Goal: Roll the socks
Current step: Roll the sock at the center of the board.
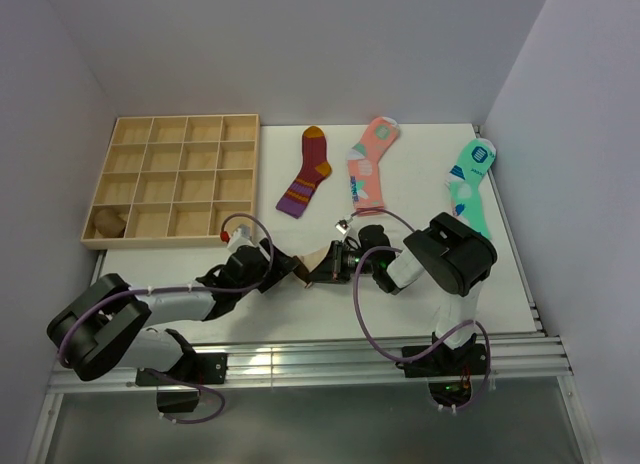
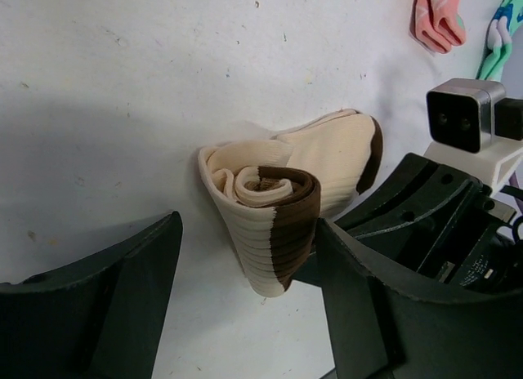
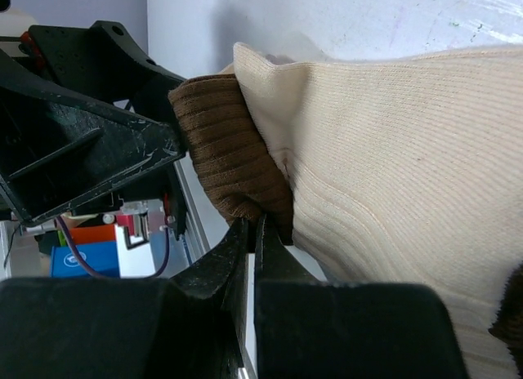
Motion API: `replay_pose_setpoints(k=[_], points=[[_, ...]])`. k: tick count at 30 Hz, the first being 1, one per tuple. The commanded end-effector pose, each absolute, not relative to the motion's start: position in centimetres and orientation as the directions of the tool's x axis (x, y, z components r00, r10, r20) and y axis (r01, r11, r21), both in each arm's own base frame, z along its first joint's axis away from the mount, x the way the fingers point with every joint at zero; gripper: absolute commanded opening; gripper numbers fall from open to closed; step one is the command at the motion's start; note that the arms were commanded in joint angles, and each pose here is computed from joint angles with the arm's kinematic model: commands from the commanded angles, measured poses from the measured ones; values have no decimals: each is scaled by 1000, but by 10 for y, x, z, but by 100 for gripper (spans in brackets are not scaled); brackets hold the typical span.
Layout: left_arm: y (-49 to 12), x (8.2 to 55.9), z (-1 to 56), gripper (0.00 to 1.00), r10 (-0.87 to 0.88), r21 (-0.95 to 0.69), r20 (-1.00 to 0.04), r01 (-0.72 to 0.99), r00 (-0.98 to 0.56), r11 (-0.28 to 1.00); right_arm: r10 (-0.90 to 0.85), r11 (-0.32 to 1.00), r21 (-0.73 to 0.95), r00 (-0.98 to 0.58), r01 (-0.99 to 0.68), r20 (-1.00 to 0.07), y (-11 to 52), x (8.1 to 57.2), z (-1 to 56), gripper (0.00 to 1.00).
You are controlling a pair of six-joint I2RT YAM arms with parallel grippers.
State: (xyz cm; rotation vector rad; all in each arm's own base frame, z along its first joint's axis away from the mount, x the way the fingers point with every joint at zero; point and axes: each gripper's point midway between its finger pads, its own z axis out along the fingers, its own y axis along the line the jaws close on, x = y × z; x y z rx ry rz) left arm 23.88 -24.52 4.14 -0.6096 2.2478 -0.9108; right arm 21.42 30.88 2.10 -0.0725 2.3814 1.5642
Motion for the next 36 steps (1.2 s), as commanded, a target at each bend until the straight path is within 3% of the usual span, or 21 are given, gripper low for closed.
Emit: replay_pose_setpoints(k=[1, 10, 19, 25, 28, 32, 36], points=[[-249, 239, 48, 72, -613, -766, -386, -131, -689, 630, 146, 639, 769, -980, -8, -132, 269, 194, -53, 0], [-244, 244, 39, 70, -622, -742, -399, -162, -674, 651, 139, 635, 772, -982, -8, -124, 270, 194, -53, 0], [-249, 247, 19, 56, -586, -692, -396, -189, -707, 696, 133, 634, 773, -984, -11, -123, 272, 195, -54, 0], [-247, 244, 11, 24, -570, -653, -382, -224, -728, 723, 119, 643, 766, -983, -29, -138, 273, 198, -53, 0], [-242, 246, 17, 4, -565, -627, -404, -232, -719, 743, 105, 660, 747, -975, -79, -196, 271, 205, -46, 0], [-235, 248, 25, 0, -544, -578, -436, -240, -717, 780, 100, 700, 702, -956, -130, -276, 266, 213, -32, 13], [-230, 255, 36, 0, -520, -507, -466, -266, -716, 820, 87, 730, 649, -912, -215, -400, 268, 220, -10, 32]])
